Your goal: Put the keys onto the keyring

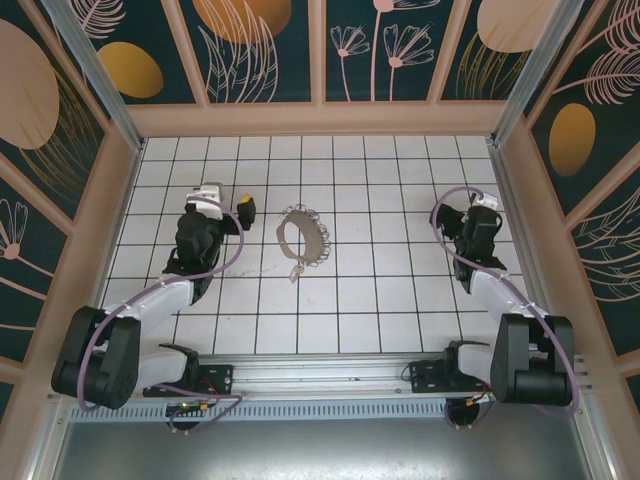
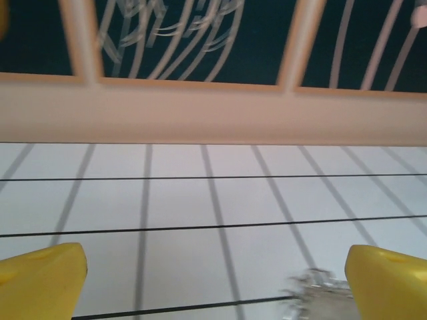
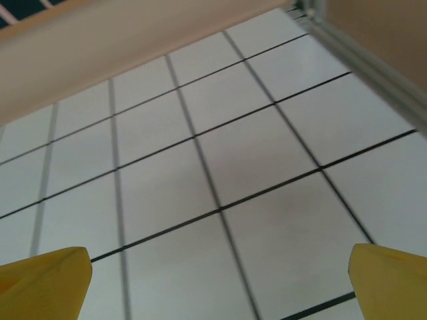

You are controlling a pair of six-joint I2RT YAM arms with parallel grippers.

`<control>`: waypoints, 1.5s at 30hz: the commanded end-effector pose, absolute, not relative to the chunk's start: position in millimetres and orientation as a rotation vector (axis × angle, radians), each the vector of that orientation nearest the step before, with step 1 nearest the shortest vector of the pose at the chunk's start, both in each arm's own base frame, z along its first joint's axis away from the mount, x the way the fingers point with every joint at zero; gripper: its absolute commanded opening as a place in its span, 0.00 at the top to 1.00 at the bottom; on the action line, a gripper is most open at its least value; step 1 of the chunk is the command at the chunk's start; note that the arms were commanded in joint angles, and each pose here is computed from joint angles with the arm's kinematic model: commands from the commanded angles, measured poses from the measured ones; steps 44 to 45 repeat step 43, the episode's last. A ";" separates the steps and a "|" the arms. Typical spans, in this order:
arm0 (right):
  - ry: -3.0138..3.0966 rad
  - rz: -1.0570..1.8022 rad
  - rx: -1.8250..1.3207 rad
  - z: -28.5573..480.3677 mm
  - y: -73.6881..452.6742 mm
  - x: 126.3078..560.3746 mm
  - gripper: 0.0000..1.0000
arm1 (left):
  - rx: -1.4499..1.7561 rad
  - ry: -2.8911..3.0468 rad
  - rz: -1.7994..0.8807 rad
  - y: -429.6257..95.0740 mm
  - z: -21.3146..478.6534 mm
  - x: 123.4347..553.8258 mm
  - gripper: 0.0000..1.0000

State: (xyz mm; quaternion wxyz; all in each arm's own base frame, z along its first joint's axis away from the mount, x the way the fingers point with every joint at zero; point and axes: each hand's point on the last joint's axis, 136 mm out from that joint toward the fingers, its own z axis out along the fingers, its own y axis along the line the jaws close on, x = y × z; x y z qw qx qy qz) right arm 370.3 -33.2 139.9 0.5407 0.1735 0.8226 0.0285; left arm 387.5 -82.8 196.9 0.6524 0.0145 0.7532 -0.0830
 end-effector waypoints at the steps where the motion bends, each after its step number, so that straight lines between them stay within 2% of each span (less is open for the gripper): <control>1: 1.750 -0.078 0.420 168.9 -58.2 378.9 0.01 | -0.007 1.592 0.035 -42.8 210.8 389.6 0.01; 6: 1.761 -0.085 0.389 143.7 -56.2 380.1 0.01 | -0.022 1.654 0.153 -13.0 176.9 379.4 0.01; 9: 1.726 -0.066 0.381 133.1 -53.9 376.0 0.01 | -0.072 1.656 0.139 -4.1 165.5 376.0 0.02; 15: 1.613 0.021 0.173 133.1 -20.7 361.5 0.01 | -0.135 1.587 0.140 8.1 154.4 357.9 0.01; 17: 1.690 0.054 0.120 124.2 -11.8 371.9 0.01 | -0.129 1.561 0.101 9.6 150.7 351.0 0.01; 23: 1.722 0.093 0.100 120.2 -9.7 378.0 0.01 | -0.145 1.675 0.043 16.8 132.9 378.8 0.01; 45: 1.720 0.081 0.095 120.7 -8.0 378.7 0.01 | -0.149 1.658 0.044 18.4 136.2 377.0 0.01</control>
